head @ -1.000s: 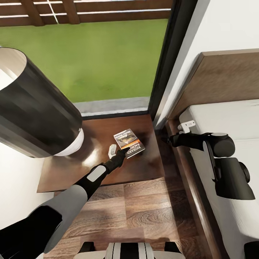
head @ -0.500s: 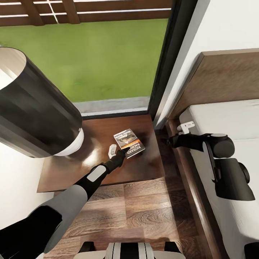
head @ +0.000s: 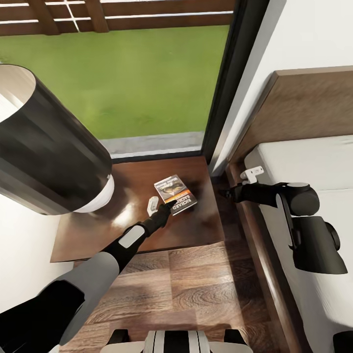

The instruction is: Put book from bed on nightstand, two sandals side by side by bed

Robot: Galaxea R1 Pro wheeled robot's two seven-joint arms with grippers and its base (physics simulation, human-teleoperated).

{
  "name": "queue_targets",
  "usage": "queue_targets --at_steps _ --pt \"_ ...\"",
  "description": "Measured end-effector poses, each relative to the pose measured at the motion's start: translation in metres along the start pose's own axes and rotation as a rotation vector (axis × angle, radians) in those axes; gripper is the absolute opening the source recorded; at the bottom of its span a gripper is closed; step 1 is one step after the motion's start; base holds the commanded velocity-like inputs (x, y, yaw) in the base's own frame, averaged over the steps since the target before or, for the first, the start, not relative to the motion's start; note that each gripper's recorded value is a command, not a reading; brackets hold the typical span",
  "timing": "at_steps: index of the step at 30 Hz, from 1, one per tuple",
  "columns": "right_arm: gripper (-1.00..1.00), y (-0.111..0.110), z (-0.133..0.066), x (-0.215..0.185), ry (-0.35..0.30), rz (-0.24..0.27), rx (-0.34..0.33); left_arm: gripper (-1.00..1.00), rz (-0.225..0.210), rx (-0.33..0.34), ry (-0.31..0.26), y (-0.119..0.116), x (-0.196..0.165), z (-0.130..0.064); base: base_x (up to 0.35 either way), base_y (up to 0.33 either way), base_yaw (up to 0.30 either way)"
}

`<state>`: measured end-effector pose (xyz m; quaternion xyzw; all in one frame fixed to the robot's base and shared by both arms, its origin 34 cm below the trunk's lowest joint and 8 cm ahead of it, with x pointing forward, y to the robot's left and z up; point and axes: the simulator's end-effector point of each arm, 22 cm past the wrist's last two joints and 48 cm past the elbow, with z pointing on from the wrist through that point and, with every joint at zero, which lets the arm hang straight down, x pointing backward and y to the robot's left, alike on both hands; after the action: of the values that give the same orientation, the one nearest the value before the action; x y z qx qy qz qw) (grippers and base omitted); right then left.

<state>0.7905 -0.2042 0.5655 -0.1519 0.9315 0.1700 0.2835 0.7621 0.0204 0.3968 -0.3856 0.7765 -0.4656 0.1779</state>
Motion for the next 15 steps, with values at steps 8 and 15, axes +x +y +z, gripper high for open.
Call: queue_targets --at_steps 8,15 --pt "1.0 0.0011 0.0003 0.0001 0.0 0.0 -0.003 -1.0 0.048 0.0 0.021 0.0009 0.0066 0.0 0.0 0.0 0.0" --pt "1.0 0.0016 0.0004 0.0 0.0 0.0 -0.005 -1.0 0.081 -0.001 0.021 0.0014 0.007 0.0 0.0 0.0 0.0"
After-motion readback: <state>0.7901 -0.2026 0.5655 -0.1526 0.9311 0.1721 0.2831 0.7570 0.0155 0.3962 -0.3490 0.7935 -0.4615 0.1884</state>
